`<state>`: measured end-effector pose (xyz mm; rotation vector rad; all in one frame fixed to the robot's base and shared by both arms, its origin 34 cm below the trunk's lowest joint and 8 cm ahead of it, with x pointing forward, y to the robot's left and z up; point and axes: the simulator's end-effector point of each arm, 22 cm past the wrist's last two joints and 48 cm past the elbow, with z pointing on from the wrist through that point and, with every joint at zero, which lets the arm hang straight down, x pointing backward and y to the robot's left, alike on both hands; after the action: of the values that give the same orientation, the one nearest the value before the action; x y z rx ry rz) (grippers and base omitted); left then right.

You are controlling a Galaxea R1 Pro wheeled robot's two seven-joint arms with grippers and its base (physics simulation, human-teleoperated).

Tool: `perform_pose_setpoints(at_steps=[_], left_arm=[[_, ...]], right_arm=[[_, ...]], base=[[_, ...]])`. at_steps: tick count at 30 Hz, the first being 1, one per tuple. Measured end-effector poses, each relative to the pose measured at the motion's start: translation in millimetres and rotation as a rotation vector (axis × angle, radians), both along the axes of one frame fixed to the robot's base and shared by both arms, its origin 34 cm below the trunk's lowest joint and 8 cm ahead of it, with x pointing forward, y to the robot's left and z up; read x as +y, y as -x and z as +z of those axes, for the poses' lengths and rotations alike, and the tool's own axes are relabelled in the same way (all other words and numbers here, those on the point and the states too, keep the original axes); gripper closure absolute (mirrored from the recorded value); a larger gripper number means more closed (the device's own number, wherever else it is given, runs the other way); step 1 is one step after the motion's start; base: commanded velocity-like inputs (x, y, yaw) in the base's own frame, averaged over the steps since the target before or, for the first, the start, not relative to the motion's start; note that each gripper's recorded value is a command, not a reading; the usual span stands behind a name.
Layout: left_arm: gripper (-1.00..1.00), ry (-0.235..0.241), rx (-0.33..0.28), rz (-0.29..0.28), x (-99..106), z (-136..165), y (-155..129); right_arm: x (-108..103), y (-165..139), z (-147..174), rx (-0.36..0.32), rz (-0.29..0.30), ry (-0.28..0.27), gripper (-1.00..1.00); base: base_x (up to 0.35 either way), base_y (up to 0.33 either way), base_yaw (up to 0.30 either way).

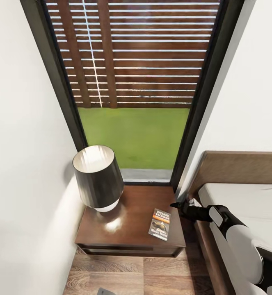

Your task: In the bedroom, move the book from the bed onto either nightstand, and place the two sandals side by side next to the bed.

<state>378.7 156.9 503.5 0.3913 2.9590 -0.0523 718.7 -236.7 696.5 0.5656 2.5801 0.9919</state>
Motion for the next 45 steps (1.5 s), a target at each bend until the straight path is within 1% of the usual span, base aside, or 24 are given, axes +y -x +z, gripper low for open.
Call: perform_pose_setpoints(at_steps=[17,22,24,28,37,45], left_arm=[[-1.00,-0.004,0.003,-0.001,1,23,3],[-1.00,-0.004,0.003,-0.001,1,29,4],[-1.00,-0.005,0.001,-0.001,1,32,4],[-1.00,-0.005,0.000,-0.001,1,37,4],[-1.00,-0.006,-0.002,-0.001,2,48,6],[-1.00,-0.008,-0.005,-0.001,2,57,7]], right_arm=[[-1,2,23,-0.001,-0.001,0.004,-1.00],[-2,-1,29,-0.025,-0.004,0.016,-1.00],[-4,-4,32,-0.048,-0.008,0.028,-1.00],[-5,-7,37,-0.072,-0.012,0.041,-1.00],[-6,-8,47,-0.093,-0.016,0.052,-1.00],[-8,-3,53,-0.093,-0.018,0.056,-1.00]], base=[[0.000,0.000,0.000],[0.000,0.000,0.000],[0.000,0.000,0.000],[0.000,0.000,0.000],[0.000,0.000,0.000],[0.000,0.000,0.000]])
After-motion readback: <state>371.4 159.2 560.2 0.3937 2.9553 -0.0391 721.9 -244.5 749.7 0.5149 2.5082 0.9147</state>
